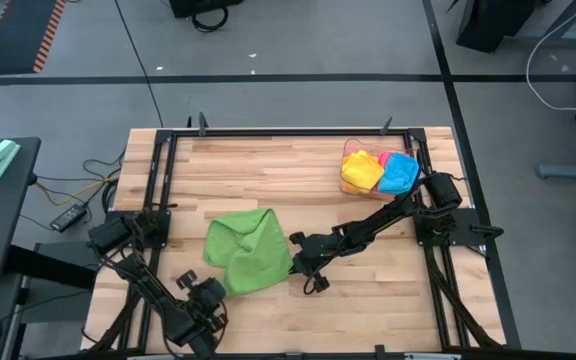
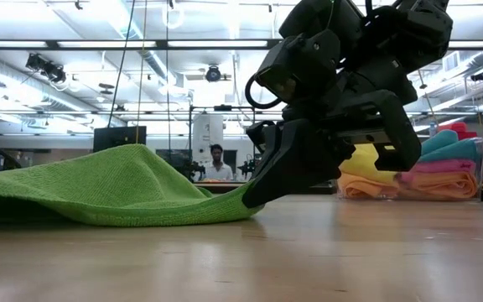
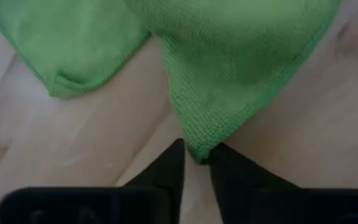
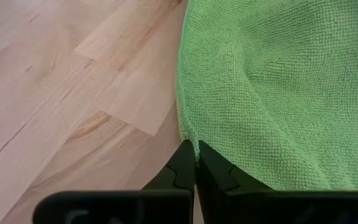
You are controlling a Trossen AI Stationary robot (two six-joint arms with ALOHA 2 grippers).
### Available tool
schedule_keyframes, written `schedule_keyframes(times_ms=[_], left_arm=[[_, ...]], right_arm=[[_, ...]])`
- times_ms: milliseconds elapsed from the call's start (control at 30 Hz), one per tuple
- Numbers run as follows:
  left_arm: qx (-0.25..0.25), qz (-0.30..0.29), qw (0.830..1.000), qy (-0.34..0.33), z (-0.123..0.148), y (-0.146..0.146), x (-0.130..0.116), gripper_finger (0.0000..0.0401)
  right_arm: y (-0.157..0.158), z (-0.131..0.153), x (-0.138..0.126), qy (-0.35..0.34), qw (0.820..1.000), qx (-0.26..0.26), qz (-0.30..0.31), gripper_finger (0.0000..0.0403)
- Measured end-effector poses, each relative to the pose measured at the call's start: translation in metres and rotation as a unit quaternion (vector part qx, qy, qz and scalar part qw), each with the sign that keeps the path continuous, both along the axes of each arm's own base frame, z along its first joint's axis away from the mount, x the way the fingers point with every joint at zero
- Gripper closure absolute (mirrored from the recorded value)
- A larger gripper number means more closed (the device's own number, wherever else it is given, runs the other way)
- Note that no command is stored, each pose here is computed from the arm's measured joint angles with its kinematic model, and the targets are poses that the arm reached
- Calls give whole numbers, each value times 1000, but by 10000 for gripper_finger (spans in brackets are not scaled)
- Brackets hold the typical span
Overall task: Fold microfiber towels
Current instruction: Fold the green microfiber cloth
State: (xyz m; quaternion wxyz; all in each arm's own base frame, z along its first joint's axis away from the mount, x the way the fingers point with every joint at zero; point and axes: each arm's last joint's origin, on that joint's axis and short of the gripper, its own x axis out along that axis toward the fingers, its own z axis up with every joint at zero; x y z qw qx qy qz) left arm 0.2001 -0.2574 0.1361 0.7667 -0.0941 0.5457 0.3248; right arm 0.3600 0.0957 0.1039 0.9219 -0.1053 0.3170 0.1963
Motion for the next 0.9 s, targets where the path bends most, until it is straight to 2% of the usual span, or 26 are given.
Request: schedule_keyframes(times_ms=[133,267,433,567,633,900], left_arm=[[13,-9,1000,5,1,2,0,385],[5,-54,998,24,13,4,-1,388],[12,-150,987,50,51,8,3,393],[39,-234,971,38,89,17,3,393],[35,-264,964,23,109,26,3,395],[10,-313,947,-74,184,61,-1,396]], right_arm=[[0,0,0,1,1000,0,0,393],[-1,8,-3,8,1000,-2,0,393],[-4,57,-16,-13,1000,1,2,393],[-7,95,-27,-55,998,12,6,393],[-6,114,-33,-84,996,21,10,393],[-6,204,-60,-132,991,35,16,393]])
